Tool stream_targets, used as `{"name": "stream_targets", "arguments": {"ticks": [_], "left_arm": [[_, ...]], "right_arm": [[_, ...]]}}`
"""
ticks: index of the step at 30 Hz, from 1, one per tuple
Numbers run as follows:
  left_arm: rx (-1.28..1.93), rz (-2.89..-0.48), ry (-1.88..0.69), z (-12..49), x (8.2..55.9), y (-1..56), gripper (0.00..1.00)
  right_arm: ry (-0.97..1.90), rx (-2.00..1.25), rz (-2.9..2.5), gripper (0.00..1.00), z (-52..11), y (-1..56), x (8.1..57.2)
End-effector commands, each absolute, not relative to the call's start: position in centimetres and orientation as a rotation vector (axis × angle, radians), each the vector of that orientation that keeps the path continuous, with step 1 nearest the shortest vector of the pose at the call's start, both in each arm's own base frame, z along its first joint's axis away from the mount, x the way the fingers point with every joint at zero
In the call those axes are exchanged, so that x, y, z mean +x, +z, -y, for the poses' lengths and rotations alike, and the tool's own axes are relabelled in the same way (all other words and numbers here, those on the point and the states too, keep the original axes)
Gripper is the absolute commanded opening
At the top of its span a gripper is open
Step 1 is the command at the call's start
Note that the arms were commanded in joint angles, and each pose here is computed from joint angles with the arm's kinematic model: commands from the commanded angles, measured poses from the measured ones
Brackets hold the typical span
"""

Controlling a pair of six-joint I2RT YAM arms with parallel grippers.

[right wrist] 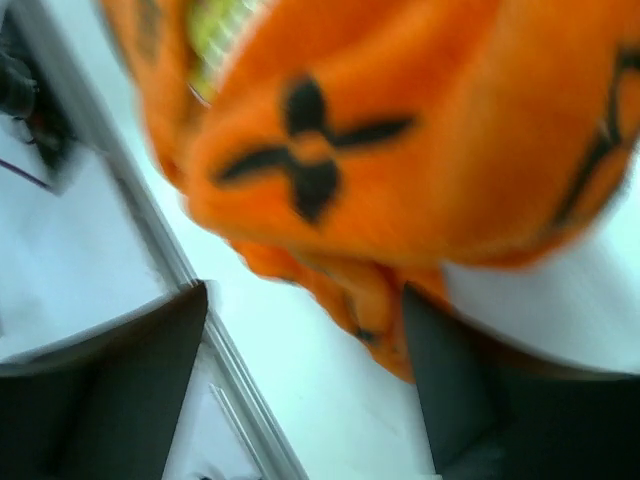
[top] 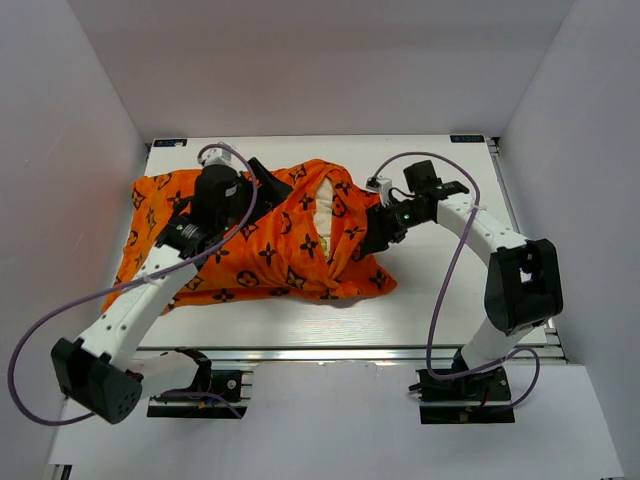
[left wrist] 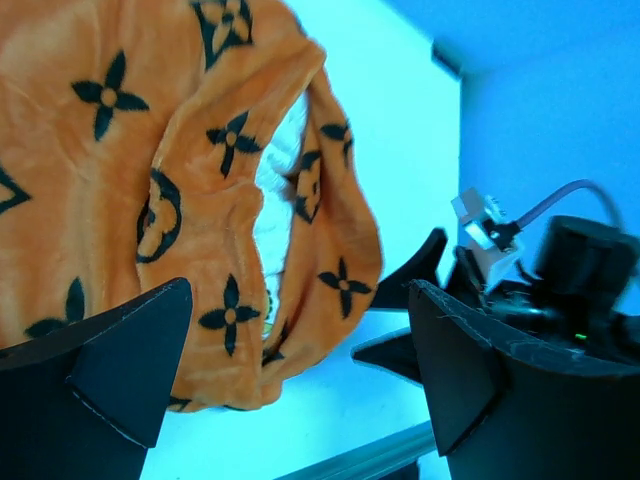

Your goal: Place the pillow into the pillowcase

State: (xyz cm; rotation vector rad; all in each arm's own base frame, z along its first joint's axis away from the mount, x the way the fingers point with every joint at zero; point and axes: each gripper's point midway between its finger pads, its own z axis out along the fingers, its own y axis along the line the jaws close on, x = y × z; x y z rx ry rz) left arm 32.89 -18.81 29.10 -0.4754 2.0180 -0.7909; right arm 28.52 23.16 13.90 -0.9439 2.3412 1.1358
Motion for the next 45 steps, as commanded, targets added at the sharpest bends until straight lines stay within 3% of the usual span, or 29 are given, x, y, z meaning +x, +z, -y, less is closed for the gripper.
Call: {"name": "stream_targets", "arguments": {"ticks": [1, 7, 9, 15, 24, 28, 31, 32, 33, 42, 45], "left_arm": [[-0.353, -2.152, -0.840, 21.6, 33.4, 24.9, 0.98], [-0.211, -2.153, -1.006, 25.6, 35.1, 24.2, 0.91], [-0.182, -2.175, -1.046, 26.9, 36.1, 23.5, 0.86], [-0.148, -2.230, -1.095, 30.3, 38.8, 20.7, 0.82], [-0.115, -2.457, -0.847, 32.8, 41.0, 13.5, 0.71], [-0.102, -2.553, -0.766, 32.2, 40.6, 9.5, 0.47], [-0.096, -2.560, -0.768, 31.9, 40.5, 9.1, 0.15], [-0.090, -2.535, -0.795, 32.0, 40.5, 10.2, 0.02], [-0.088, -2.520, -0.824, 32.2, 40.3, 11.1, 0.00], [0.045, -2.123, -0.776, 29.2, 40.5, 31.9, 0.00], [0.039, -2.097, -0.656, 26.0, 38.7, 33.9, 0.00]], "right_arm": [[0.820, -1.053, -2.390, 0.88, -19.1, 12.9, 28.9], [0.476, -1.016, -1.908, 0.89, -18.1, 21.4, 33.9], [0.428, -0.907, -1.865, 0.89, -17.2, 22.0, 33.7], [0.642, -0.902, -1.801, 0.74, -19.8, 23.6, 32.8], [0.569, -0.815, -1.849, 0.76, -19.5, 23.1, 36.3], [0.569, -0.786, -1.862, 0.76, -19.2, 23.0, 37.3], [0.579, -0.778, -1.861, 0.76, -19.2, 23.0, 37.5], [0.580, -0.780, -1.861, 0.76, -19.3, 22.9, 37.4], [0.580, -0.780, -1.864, 0.76, -19.3, 22.8, 37.4], [0.564, -0.754, -1.867, 0.76, -19.2, 22.9, 38.2], [0.576, -0.736, -1.883, 0.76, -19.4, 22.9, 38.7]]}}
